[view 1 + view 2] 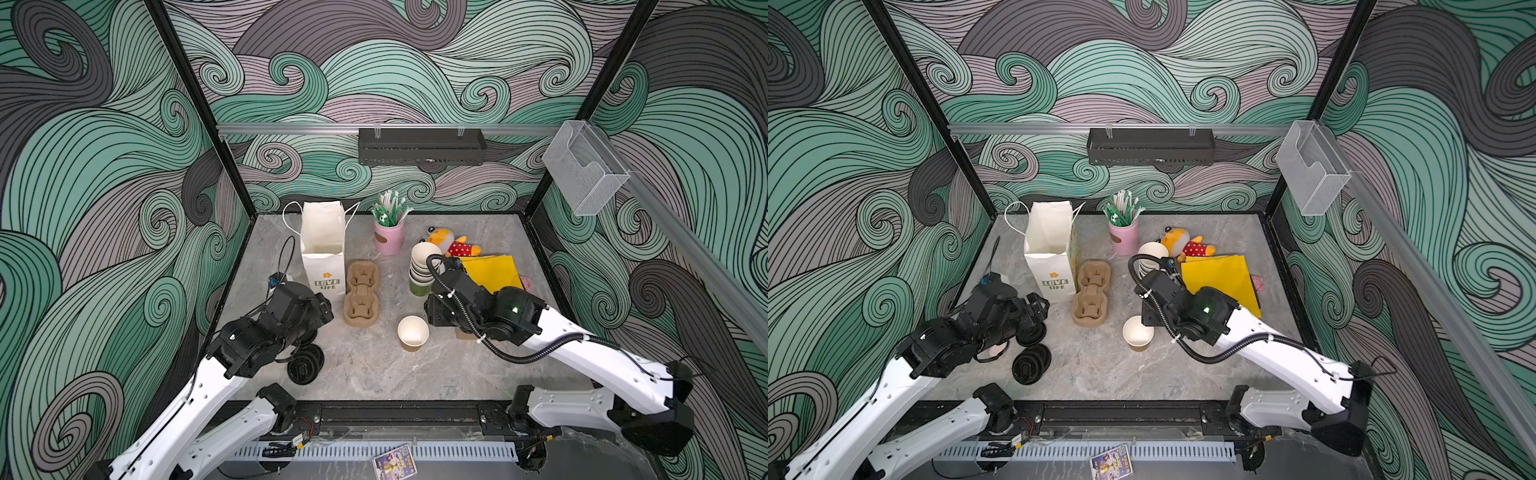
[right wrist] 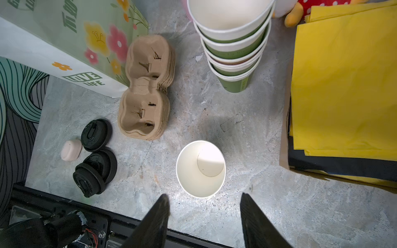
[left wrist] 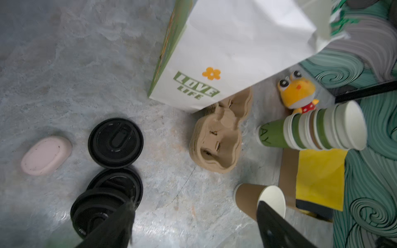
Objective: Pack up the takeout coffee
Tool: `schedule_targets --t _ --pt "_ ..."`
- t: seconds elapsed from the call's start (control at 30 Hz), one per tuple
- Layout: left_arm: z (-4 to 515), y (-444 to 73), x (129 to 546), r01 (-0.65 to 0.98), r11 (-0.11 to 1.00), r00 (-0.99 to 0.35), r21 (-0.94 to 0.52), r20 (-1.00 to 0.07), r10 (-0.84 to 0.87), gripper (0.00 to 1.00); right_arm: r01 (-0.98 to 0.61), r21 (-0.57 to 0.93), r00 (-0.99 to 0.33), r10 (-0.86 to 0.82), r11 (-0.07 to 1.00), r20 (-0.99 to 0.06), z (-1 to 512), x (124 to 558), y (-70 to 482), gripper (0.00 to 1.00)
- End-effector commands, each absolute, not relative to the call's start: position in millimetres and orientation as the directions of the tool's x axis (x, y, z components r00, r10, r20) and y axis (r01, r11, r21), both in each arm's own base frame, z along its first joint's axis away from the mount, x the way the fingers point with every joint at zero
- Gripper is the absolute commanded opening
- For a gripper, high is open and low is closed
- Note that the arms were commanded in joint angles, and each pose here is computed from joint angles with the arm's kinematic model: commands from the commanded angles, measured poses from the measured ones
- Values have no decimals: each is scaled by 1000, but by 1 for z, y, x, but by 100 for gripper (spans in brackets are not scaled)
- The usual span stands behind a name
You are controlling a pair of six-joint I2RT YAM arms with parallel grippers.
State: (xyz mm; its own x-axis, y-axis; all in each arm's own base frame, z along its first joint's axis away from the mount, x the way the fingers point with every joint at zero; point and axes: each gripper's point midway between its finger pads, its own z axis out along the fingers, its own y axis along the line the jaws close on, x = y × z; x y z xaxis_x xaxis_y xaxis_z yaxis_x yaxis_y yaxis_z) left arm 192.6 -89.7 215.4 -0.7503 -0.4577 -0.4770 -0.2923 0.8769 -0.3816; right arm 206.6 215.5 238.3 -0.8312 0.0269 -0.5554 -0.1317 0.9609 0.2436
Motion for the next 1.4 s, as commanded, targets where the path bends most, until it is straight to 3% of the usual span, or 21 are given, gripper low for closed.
schedule_targets --t 0.0,0.1,0.2,0.4,0.5,0.6,0.77,0.93,1.03,1.2,1.37 --pt "193 -85 153 -319 918 -882 -237 -280 -379 88 -133 168 -840 -21 977 -543 237 209 192 57" --pt "171 -77 132 -357 928 -915 -108 -158 -371 88 -116 118 -814 -27 986 -580 241 222 175 59" --pt "156 -71 128 -418 907 -897 -52 -136 -421 89 -140 77 -791 -64 987 -608 237 233 169 59" --pt "133 -65 136 -561 819 -795 -119 -196 -573 92 -232 107 -761 -112 967 -639 225 240 186 61" --pt "117 -68 148 -578 786 -746 -220 -247 -618 92 -276 144 -745 -117 950 -657 222 238 195 74" --pt "113 -59 162 -594 752 -673 -286 -336 -659 93 -326 173 -711 -120 930 -693 220 238 201 78" --pt "115 -38 159 -650 721 -618 -239 -386 -685 95 -354 191 -663 -102 916 -742 225 235 198 83" --pt "98 -43 170 -638 750 -671 -177 -350 -654 96 -318 171 -611 -64 933 -789 229 236 181 99" --pt "87 -44 177 -654 741 -679 -150 -316 -663 97 -309 176 -599 -47 935 -800 225 237 175 99" --pt "88 -10 148 -766 641 -627 51 -281 -727 99 -268 179 -633 -33 947 -773 218 237 168 99" --pt "70 -17 143 -776 629 -607 -35 -226 -762 99 -221 203 -650 11 954 -760 214 236 163 99"
